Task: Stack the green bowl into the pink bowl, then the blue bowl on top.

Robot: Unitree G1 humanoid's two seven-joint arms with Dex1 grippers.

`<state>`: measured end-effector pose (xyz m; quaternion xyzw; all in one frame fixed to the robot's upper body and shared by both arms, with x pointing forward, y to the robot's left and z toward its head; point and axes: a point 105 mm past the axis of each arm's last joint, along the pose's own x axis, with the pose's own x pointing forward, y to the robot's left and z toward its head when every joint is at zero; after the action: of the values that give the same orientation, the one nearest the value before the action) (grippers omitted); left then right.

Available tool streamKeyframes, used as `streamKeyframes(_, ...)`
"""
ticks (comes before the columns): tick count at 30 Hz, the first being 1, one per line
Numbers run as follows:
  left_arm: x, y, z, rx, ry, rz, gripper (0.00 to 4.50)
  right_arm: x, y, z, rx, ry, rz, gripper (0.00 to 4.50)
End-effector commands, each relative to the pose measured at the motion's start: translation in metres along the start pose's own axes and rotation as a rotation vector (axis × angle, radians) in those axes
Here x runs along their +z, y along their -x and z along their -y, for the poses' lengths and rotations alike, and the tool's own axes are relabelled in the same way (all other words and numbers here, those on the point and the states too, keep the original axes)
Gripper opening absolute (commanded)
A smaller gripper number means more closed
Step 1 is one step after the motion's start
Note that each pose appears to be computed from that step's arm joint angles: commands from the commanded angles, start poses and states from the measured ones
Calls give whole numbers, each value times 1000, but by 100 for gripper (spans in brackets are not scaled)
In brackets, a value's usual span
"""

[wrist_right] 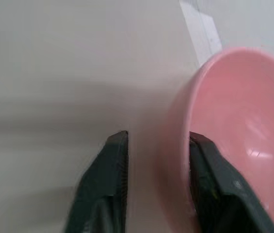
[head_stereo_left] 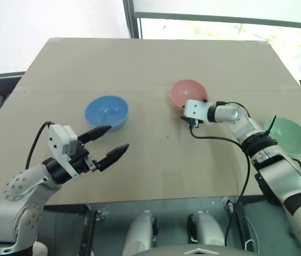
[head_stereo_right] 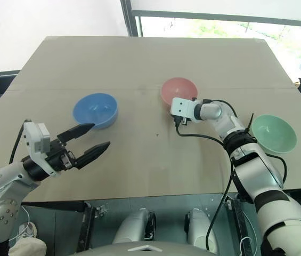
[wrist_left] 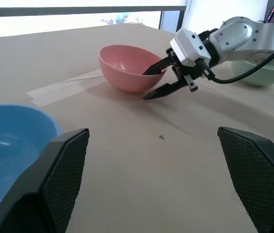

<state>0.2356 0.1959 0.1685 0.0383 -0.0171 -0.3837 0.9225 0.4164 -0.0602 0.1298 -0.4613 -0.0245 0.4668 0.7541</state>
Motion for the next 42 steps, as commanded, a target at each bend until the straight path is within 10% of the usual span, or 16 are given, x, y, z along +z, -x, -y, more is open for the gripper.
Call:
streamKeyframes(1, 9, -2, 1, 13, -34, 22, 450, 31, 14, 21, -39, 34, 109, 29)
streamKeyframes(13, 10, -21, -16, -5, -46, 38, 450, 65, 75, -79, 199, -162, 109, 29)
streamKeyframes(19, 14, -28, -7, -130, -38, 45, 450, 59, 70, -51, -73, -242, 93, 201)
streamKeyframes(25, 16, -32, 12, -348, -18, 71, 450, 58, 130, -36, -261, -429, 90, 201)
streamKeyframes(33, 18, -50, 20, -522, -10, 110, 450, -26, 227, -50, -682, -579, -353, 201)
streamKeyframes(42, 18, -54, 14, -550, -20, 100, 450, -77, 224, -75, -755, -613, -557, 201)
